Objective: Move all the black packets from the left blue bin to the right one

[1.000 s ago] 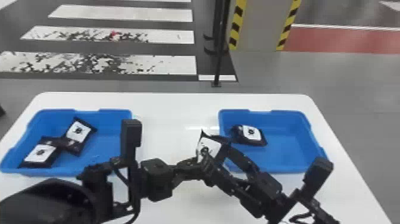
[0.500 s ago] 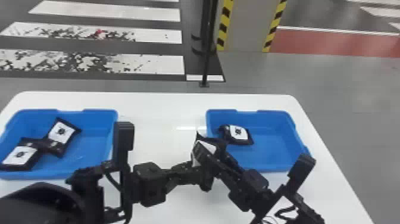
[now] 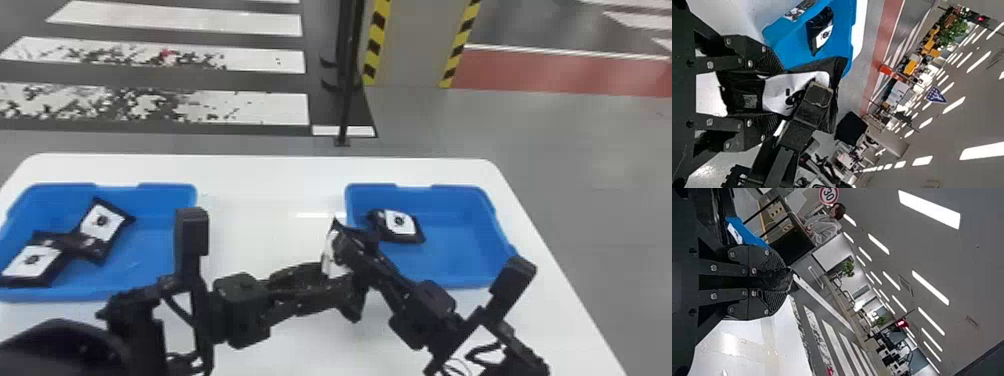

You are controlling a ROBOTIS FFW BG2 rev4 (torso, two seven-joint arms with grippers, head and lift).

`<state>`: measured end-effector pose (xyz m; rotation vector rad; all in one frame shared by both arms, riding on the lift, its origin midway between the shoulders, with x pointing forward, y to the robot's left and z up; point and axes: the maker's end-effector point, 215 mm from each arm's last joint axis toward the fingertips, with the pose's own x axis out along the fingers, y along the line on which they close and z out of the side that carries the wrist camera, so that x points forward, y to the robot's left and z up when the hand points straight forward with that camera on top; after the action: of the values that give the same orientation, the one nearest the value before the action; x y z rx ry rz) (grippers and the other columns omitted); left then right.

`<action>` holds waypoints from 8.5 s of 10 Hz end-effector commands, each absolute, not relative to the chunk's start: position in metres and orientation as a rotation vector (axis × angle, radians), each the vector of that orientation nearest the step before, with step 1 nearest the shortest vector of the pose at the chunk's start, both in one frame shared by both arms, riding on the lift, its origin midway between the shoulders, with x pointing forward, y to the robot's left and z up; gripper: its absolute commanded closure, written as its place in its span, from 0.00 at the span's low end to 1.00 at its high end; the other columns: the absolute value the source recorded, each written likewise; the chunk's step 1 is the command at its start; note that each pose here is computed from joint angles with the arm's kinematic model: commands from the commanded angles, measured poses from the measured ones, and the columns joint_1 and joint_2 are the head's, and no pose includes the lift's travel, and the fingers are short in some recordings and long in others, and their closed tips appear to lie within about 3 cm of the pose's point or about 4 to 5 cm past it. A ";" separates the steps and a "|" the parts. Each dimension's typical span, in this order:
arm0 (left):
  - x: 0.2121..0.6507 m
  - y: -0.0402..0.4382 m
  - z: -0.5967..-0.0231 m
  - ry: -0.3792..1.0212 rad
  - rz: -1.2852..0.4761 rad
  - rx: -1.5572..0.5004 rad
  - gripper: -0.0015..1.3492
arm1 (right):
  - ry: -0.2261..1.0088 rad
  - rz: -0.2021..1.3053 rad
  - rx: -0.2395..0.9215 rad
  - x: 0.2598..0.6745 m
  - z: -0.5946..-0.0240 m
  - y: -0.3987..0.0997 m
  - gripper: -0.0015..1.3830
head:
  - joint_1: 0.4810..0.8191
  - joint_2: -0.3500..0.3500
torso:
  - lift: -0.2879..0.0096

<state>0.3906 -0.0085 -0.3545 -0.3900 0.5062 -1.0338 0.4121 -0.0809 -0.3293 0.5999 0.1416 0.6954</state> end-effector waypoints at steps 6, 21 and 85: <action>0.384 0.053 -0.332 0.425 -0.899 -0.461 0.11 | 0.146 0.535 0.489 0.502 -0.357 -0.181 0.92 | 0.63 0.30 | 0.50; 0.483 0.355 -0.357 0.445 -0.191 -0.124 0.10 | 0.117 0.389 0.194 0.347 -0.303 -0.169 0.11 | 0.63 0.75 | 0.50; 0.379 0.072 -0.331 0.383 -0.862 -0.624 0.11 | 0.169 0.347 0.472 0.547 -0.376 -0.279 0.92 | 0.63 0.17 | 0.50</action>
<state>0.3786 0.0692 -0.3320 -0.6221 0.3874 -0.8672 0.5434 -0.2718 -0.3743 0.4823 0.1666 0.3602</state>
